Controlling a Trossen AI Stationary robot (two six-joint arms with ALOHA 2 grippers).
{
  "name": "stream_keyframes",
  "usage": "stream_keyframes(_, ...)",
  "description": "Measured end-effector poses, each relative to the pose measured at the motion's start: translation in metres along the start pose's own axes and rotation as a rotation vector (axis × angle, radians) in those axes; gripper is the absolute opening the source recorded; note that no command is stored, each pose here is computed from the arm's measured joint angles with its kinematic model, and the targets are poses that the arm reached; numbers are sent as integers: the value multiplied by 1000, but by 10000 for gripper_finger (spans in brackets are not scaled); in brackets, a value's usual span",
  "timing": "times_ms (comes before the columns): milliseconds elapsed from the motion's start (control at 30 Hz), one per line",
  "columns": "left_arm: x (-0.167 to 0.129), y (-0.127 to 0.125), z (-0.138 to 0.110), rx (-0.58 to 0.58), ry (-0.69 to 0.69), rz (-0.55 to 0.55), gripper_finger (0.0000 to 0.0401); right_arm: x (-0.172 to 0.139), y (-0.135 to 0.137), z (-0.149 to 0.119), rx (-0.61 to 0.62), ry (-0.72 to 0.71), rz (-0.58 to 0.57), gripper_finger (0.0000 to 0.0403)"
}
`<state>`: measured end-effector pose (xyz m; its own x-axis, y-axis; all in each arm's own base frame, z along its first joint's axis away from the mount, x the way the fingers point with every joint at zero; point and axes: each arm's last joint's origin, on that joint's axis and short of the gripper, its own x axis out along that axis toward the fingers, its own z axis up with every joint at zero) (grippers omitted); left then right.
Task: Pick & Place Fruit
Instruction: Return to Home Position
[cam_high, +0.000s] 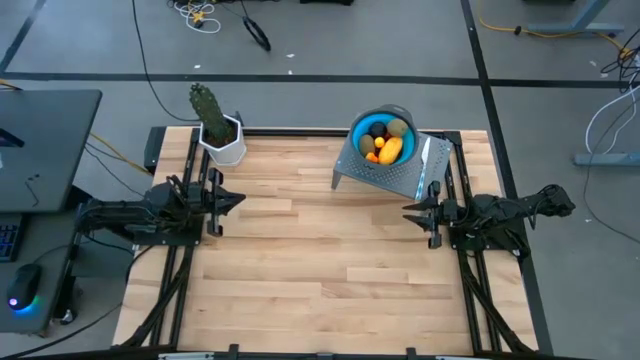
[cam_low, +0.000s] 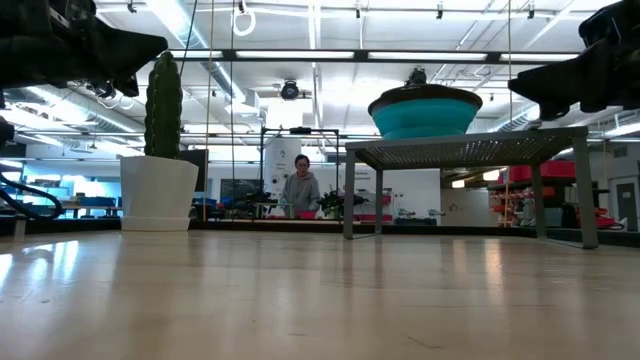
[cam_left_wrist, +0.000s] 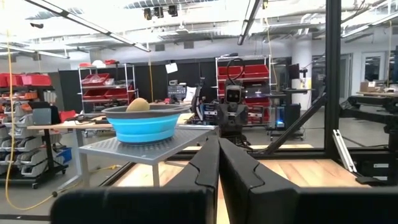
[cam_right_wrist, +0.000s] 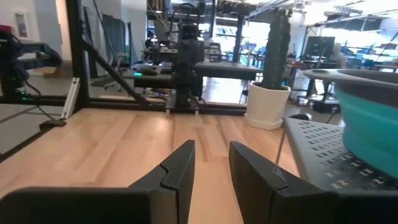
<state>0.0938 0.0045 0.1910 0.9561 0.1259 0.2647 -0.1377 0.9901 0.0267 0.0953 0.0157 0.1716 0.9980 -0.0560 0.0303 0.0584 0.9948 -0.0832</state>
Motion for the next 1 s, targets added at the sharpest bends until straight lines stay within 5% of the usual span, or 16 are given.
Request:
stream_keyframes(533, 0, 0, 0, 80, -1, -1, 16, 1, -7, 0, -47, 12, -145, 108)
stream_keyframes(1000, 0, 0, 0, 115, 0, -1, 16, 1, -7, 0, -34, 8, -150, 108)
